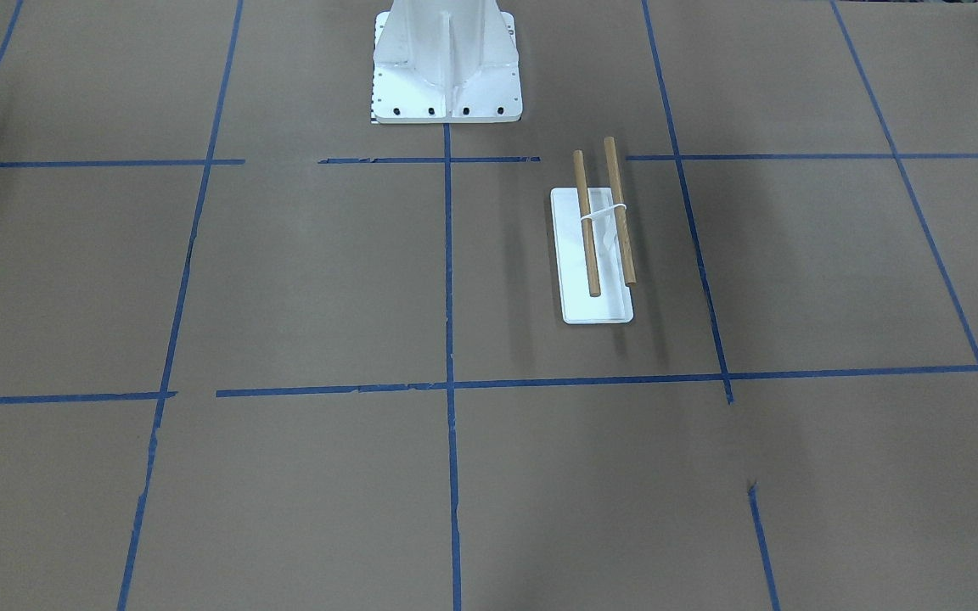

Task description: Hang towel on rack

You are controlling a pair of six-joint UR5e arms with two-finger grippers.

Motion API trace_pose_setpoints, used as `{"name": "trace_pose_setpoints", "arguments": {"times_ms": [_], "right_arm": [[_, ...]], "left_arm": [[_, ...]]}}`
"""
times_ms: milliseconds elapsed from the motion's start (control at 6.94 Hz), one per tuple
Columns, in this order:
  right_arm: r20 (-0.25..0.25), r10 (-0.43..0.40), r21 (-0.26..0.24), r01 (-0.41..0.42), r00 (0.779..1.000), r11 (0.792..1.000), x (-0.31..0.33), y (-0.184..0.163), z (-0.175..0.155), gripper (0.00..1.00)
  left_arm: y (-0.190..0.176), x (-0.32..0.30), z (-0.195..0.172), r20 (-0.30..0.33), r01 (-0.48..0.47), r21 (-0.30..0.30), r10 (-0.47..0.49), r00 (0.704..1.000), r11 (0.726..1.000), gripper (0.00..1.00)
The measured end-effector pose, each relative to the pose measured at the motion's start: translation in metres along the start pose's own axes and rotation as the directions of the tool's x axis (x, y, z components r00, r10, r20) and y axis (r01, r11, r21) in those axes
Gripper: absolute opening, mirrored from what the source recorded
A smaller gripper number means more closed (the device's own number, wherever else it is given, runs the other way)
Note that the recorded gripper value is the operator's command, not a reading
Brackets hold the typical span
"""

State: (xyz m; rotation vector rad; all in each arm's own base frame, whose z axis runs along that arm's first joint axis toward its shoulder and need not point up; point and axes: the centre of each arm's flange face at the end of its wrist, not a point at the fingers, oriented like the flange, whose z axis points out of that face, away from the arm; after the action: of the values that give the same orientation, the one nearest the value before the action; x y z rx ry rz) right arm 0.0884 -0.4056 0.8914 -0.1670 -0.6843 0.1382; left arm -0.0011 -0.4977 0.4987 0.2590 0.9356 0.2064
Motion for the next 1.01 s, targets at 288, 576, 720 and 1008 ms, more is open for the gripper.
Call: {"name": "trace_pose_setpoints", "arguments": {"times_ms": [288,576,720,1008], "right_arm": [[0.122,-0.050,0.064,0.042,0.991,0.997,-0.033,-0.005,-0.033,0.00],[0.201,-0.097,0.151,0.067,0.975,0.986,-0.084,0.001,-0.103,0.00],[0.250,-0.091,0.162,0.051,0.964,0.985,-0.119,0.001,-0.136,0.00],[0.351,-0.093,0.144,0.045,0.932,0.989,-0.236,-0.002,-0.189,0.00]], "left_arm": [[-0.001,0.000,-0.001,0.000,0.003,0.002,-0.003,1.000,1.000,1.00],[-0.006,0.006,-0.004,-0.005,0.037,0.011,-0.037,0.999,0.999,1.00],[-0.011,0.014,-0.008,-0.017,0.045,0.028,-0.044,0.999,0.999,1.00],[-0.025,0.046,-0.009,-0.141,0.064,0.069,-0.053,0.988,0.996,1.00]]}}
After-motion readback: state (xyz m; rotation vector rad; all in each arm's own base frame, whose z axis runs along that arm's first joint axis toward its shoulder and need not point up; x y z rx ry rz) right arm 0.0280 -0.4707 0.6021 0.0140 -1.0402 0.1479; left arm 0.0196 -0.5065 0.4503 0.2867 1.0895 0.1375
